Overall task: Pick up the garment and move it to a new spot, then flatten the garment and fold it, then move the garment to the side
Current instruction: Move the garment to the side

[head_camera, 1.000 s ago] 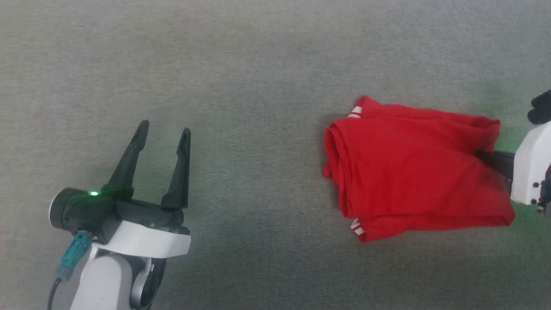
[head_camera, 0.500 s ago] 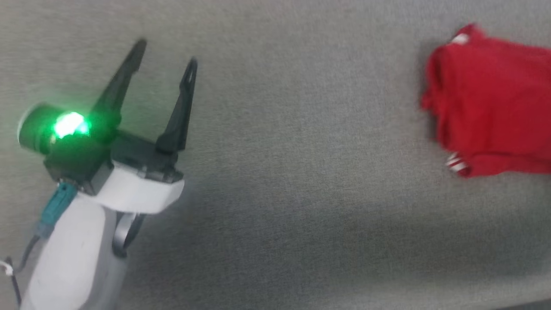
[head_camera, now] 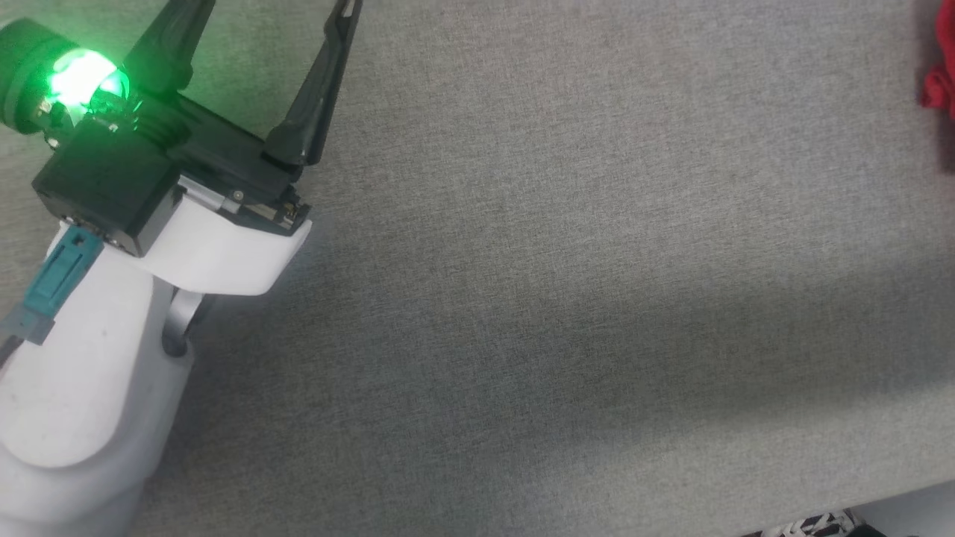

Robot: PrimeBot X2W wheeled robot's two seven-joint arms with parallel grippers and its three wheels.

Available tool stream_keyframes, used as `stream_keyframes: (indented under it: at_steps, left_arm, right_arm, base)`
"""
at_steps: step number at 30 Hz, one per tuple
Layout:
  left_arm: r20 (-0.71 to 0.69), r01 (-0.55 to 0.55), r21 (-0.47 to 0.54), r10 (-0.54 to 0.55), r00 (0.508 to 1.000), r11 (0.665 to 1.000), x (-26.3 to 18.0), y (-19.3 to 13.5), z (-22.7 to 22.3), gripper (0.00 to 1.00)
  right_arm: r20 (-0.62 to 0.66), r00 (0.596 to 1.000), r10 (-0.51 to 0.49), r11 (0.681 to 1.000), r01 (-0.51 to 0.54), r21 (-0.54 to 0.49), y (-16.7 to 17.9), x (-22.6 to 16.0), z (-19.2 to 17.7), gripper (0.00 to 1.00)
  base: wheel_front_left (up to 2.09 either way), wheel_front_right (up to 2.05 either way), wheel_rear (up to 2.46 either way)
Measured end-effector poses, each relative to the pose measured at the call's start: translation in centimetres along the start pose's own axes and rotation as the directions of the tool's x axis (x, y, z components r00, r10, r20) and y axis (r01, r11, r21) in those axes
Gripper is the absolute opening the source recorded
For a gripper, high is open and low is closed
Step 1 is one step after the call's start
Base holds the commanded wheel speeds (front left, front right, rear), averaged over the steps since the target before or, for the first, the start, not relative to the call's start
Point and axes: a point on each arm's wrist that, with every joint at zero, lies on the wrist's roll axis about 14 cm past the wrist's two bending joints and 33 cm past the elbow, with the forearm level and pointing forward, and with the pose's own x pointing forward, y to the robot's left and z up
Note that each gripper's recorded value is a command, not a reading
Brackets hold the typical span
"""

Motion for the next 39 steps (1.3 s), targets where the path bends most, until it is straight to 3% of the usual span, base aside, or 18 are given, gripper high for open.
stream_keyframes:
  at_steps: [8,9,10,11,12,20,24,31,39]
  left_arm:
    - [0.000,0.017,0.002,-0.017,1.000,1.000,0.5,-0.1,-0.7,1.00]
    - [0.001,0.014,0.003,-0.014,1.000,1.000,0.5,0.0,-0.5,1.00]
    - [0.002,0.010,0.006,-0.010,1.000,1.000,0.4,0.1,-0.4,1.00]
    - [0.000,0.006,0.008,-0.006,1.000,1.000,0.4,0.2,-0.2,1.00]
    - [-0.003,-0.001,0.007,0.001,1.000,1.000,0.2,0.2,-0.1,1.00]
    - [-0.020,-0.065,-0.024,0.065,0.998,0.998,-1.6,-0.3,2.1,1.00]
    - [-0.037,-0.117,-0.035,0.116,0.993,0.992,-3.7,-0.4,3.8,1.00]
    - [-0.121,-0.256,-0.018,0.252,0.960,0.966,-9.6,0.7,5.4,1.00]
    - [-0.189,-0.444,-0.034,0.431,0.882,0.895,-16.6,1.6,6.5,1.00]
  right_arm:
    - [0.022,1.000,-0.010,1.000,0.010,-0.025,1.1,1.4,-0.2,0.00]
    - [0.025,1.000,-0.012,1.000,0.012,-0.026,1.1,1.3,-0.2,0.04]
    - [0.033,0.999,-0.013,1.000,0.014,-0.024,1.1,1.2,-0.1,0.37]
    - [0.045,0.999,-0.017,1.000,0.018,-0.024,1.0,1.1,0.1,0.82]
    - [0.055,0.998,-0.019,0.999,0.020,-0.025,0.8,0.9,0.3,1.00]
    - [0.174,0.984,0.027,0.999,-0.020,-0.039,1.4,-1.3,3.1,1.00]
    - [0.235,0.964,0.121,0.991,-0.104,-0.085,4.1,-3.0,3.8,1.00]
    - [0.318,0.893,0.318,0.948,-0.298,-0.111,10.7,-6.9,3.2,1.00]
    - [0.438,0.789,0.431,0.894,-0.438,-0.090,15.8,-11.3,2.9,1.00]
  base:
    - [0.00,0.00,0.00]
    - [0.00,0.00,0.00]
    - [0.00,0.00,0.00]
    - [0.00,0.00,0.00]
    - [0.00,0.00,0.00]
    - [0.00,0.00,0.00]
    - [0.00,0.00,0.00]
    - [0.00,0.00,0.00]
    - [0.00,0.00,0.00]
